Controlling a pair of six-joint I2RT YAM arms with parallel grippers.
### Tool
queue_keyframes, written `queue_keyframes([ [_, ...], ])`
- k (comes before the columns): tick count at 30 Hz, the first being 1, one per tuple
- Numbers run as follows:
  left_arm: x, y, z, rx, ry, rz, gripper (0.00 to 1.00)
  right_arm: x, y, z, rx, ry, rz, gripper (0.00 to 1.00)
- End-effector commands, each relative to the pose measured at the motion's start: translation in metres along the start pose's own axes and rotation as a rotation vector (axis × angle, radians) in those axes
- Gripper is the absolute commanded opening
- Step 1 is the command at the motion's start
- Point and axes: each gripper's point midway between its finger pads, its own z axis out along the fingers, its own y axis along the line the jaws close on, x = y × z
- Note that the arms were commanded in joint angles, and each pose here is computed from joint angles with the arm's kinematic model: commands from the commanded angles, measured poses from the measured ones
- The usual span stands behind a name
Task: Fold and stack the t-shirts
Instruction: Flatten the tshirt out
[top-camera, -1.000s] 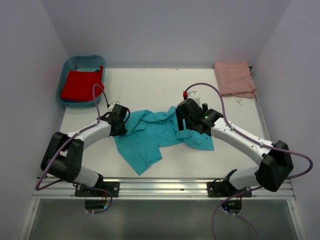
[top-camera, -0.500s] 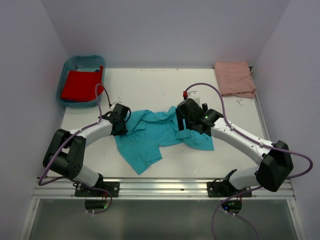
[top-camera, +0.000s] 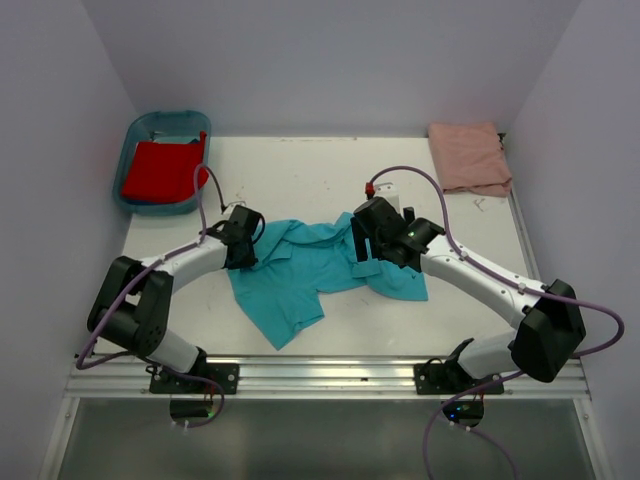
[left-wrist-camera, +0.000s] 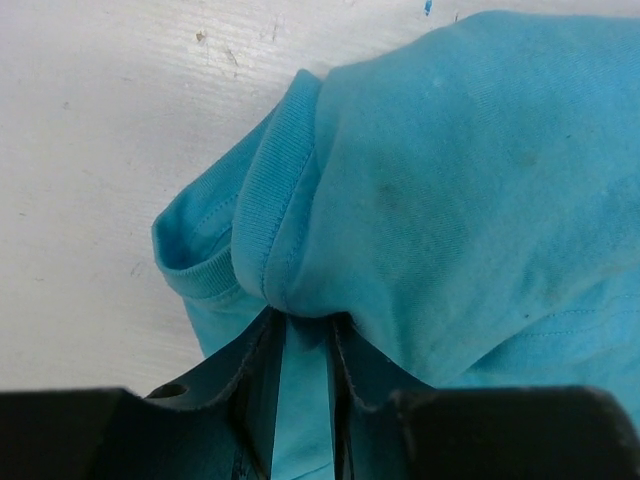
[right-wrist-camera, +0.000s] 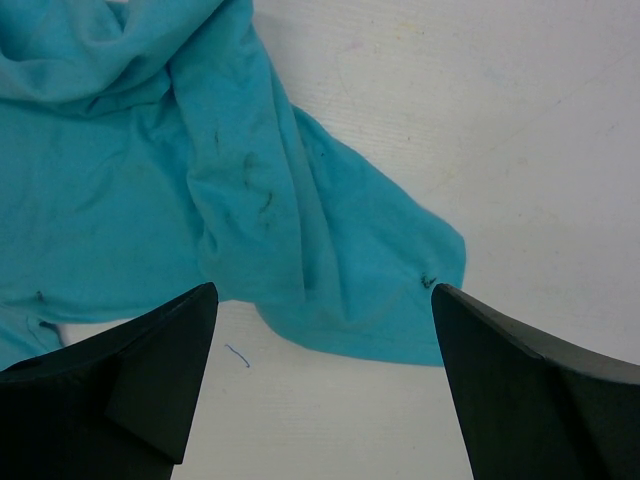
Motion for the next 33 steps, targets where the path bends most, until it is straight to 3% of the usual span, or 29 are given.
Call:
queue_keyframes([
  [1, -0.012, -0.006, 0.002, -0.005, -0.024, 0.010, 0.26, -0.012, 0.003, -0.002, -0.011, -0.034, 0.013, 0.92],
  [6, -0.004, -0.008, 0.011, -0.002, 0.006, 0.022, 0.19, -0.011, 0.000, -0.003, -0.003, -0.035, 0.014, 0.92],
  [11, -0.004, -0.008, 0.009, 0.003, 0.001, 0.018, 0.00, -0.011, -0.002, -0.003, 0.000, -0.038, 0.017, 0.91],
  [20, -0.015, -0.008, -0.008, 0.001, -0.025, 0.017, 0.00, -0.010, 0.000, -0.002, -0.004, -0.034, 0.018, 0.91],
  [25, -0.034, -0.020, -0.042, 0.016, -0.095, 0.027, 0.03, -0.010, 0.001, -0.001, -0.005, -0.032, 0.017, 0.91],
  [33, -0.032, -0.021, -0.041, 0.006, -0.079, 0.028, 0.09, -0.008, 0.000, 0.000, 0.001, -0.028, 0.014, 0.91],
])
